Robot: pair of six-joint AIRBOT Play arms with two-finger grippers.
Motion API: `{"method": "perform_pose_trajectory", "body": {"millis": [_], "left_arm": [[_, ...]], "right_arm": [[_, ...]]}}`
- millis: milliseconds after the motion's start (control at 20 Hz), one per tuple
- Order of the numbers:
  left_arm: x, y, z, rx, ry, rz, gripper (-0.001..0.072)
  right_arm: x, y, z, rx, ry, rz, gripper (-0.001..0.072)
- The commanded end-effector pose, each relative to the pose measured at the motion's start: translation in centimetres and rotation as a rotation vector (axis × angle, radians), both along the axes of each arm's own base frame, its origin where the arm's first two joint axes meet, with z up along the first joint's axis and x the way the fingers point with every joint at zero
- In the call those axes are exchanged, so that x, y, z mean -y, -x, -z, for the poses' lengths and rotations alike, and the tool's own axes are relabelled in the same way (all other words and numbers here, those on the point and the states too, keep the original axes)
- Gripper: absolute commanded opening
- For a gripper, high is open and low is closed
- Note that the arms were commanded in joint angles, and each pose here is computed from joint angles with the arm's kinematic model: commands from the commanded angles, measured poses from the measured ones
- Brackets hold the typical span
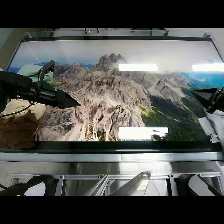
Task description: Fold the shirts.
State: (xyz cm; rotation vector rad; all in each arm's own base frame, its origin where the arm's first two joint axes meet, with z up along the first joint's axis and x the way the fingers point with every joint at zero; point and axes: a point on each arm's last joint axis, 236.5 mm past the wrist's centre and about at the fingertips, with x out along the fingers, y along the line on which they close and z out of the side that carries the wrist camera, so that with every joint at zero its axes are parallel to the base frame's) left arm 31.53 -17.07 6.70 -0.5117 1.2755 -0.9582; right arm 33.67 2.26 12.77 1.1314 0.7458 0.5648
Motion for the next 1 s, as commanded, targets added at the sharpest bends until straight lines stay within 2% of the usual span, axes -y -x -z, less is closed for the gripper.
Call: {"method": "perform_pose_trajectory", "body": {"millis": [0,200,250,300,350,400,450,550,650,750,950], "left_arm": [[0.0,0.0,0.0,0.004,-0.001,0.002,0.0016],[-0.8,-1.6,-1.7,0.067,-0.016,-0.021,0.0014],[-2.0,-3.6,-2.9,0.109,-0.042,-0.082,0.0011],[-5.0,-6.9,-4.2,0.202,-0.138,-0.186,0.0008],[-8.0,-9.2,-4.9,0.280,-0.247,-0.257,0.0085],[-11.6,-11.9,-5.7,0.387,-0.383,-0.329,0.0452],[-15.1,-14.3,-6.7,0.487,-0.516,-0.395,0.0709],[-20.8,-18.6,-8.5,0.662,-0.743,-0.479,0.0718],[-24.3,-22.7,-8.6,0.768,-0.899,-0.502,0.0716],[-26.6,-26.0,-6.1,0.786,-0.986,-0.488,0.0714],[-29.1,-30.1,4.3,0.661,-1.079,-0.382,0.0707]], "right_arm": [[0.0,0.0,0.0,0.001,0.000,-0.001,0.0020],[0.0,0.0,0.0,0.001,0.000,-0.001,0.0020],[0.0,0.0,0.0,0.000,0.000,-0.001,0.0020],[0.0,0.0,0.0,0.001,0.000,-0.001,0.0020],[0.0,0.0,0.0,0.001,0.000,-0.001,0.0020],[0.0,0.0,0.0,0.001,0.000,-0.001,0.0020],[0.0,0.0,0.0,0.001,0.000,-0.001,0.0020],[0.0,0.0,0.0,0.001,0.000,-0.001,0.0020],[0.0,0.0,0.0,0.001,0.000,-0.001,0.0020],[0.0,0.0,0.0,0.004,0.003,-0.001,0.0020],[0.5,-0.5,0.2,0.003,0.014,0.030,0.0020]]}}
